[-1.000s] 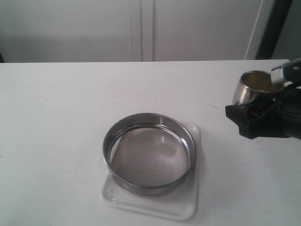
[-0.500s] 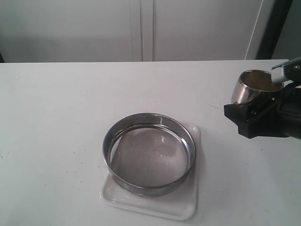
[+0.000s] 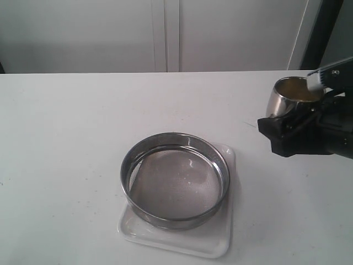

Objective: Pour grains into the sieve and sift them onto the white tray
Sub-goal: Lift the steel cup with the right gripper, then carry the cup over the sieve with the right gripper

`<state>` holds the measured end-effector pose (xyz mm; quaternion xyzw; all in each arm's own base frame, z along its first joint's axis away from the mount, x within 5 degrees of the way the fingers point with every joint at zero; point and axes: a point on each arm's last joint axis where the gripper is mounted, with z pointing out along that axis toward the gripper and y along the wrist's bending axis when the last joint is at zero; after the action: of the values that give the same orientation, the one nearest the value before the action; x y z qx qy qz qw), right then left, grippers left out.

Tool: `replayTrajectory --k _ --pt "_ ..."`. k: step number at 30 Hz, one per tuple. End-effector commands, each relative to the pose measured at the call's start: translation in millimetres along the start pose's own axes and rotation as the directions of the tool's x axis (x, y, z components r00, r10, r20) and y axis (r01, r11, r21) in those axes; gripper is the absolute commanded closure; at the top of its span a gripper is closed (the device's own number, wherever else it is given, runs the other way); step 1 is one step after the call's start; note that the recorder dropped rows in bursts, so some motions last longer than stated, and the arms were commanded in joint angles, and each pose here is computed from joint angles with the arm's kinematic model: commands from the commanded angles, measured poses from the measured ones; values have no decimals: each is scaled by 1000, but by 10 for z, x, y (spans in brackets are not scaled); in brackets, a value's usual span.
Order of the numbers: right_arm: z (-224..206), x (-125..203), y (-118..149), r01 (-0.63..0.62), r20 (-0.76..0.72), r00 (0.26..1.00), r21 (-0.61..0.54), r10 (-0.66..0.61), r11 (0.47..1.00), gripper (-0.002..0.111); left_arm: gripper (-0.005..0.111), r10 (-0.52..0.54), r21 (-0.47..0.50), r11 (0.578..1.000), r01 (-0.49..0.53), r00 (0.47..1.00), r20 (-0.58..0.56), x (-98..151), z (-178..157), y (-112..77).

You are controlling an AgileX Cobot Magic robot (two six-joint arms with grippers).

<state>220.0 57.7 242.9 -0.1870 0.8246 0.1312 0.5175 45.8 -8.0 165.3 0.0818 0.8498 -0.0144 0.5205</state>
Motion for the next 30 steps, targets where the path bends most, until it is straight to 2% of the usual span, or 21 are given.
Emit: replayTrajectory --k 1,9,14,30 --pt "13 -43 137 32 -9 999 -7 -32 999 108 107 -12 6 1000 12 1000 5 8 5 -6" --pt "43 -25 381 91 -39 995 -55 -94 994 108 107 -12 6 1000 12 1000 5 8 5 -6" --pt "49 -165 477 156 -49 987 11 -155 988 108 107 -12 6 1000 12 1000 5 8 5 -6" --pt "458 -218 857 291 -159 945 11 -286 957 108 107 -12 6 1000 12 1000 5 8 5 -6"
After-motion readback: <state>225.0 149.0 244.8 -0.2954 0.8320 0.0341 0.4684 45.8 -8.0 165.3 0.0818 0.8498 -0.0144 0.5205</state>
